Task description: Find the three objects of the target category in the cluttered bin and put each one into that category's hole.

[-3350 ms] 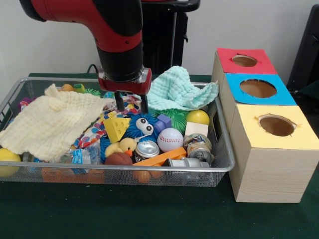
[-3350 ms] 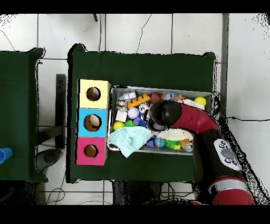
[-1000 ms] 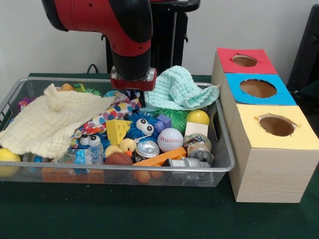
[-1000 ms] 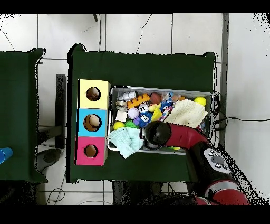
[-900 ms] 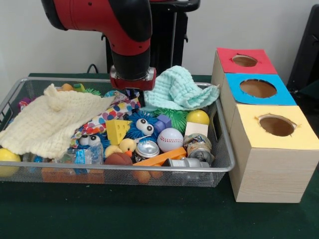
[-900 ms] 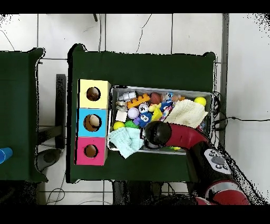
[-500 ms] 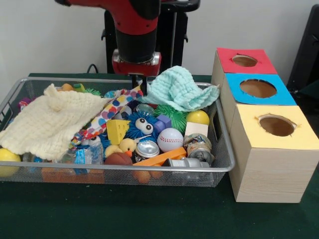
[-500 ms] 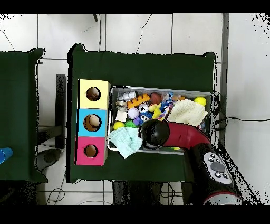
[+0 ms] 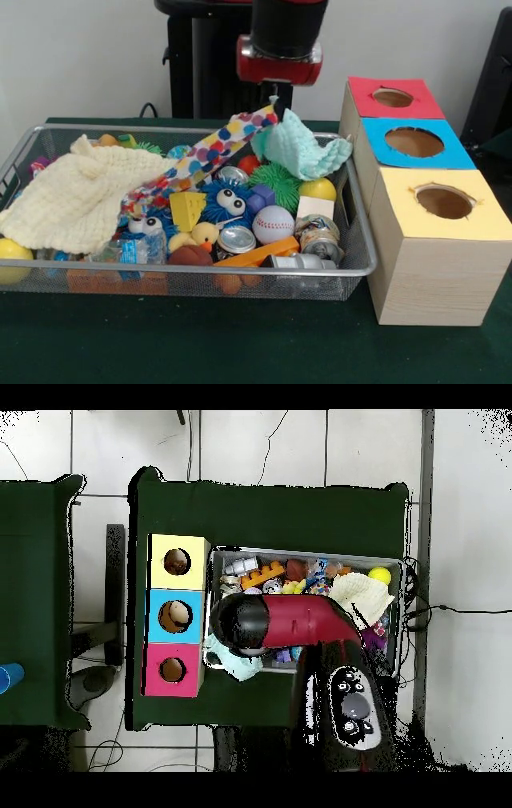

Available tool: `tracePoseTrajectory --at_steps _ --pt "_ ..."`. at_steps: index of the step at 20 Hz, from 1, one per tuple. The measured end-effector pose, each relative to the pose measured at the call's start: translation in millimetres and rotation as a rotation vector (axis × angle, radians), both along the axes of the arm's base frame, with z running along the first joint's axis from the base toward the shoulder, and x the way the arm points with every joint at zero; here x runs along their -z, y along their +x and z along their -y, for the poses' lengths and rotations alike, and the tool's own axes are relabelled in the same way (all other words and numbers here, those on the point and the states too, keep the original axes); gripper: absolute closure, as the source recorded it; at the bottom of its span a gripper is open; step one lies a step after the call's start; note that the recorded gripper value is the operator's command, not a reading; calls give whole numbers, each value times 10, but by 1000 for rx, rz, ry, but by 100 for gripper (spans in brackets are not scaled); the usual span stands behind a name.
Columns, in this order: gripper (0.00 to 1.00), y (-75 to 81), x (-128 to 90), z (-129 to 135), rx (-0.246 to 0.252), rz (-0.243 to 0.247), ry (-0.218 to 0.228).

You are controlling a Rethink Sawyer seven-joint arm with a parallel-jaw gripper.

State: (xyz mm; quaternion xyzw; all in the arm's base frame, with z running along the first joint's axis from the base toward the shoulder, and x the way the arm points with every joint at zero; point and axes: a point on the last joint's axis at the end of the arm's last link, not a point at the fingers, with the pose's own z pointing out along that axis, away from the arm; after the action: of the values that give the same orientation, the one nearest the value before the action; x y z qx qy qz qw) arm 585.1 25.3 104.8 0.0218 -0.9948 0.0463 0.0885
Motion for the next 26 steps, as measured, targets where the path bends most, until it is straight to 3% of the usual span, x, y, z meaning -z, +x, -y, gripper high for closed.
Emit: tracePoseTrajectory --at_steps 2,8,15,22,23,26 --pt "100 56 -62 -145 -20 17 -7" --pt "100 71 -62 -245 -30 38 -17" --pt "100 89 181 -135 -14 101 -29" --pt "100 72 387 -87 -10 128 -30" --pt "0 59 466 -91 -12 131 -28" --pt "0 46 504 -95 -13 128 -26"
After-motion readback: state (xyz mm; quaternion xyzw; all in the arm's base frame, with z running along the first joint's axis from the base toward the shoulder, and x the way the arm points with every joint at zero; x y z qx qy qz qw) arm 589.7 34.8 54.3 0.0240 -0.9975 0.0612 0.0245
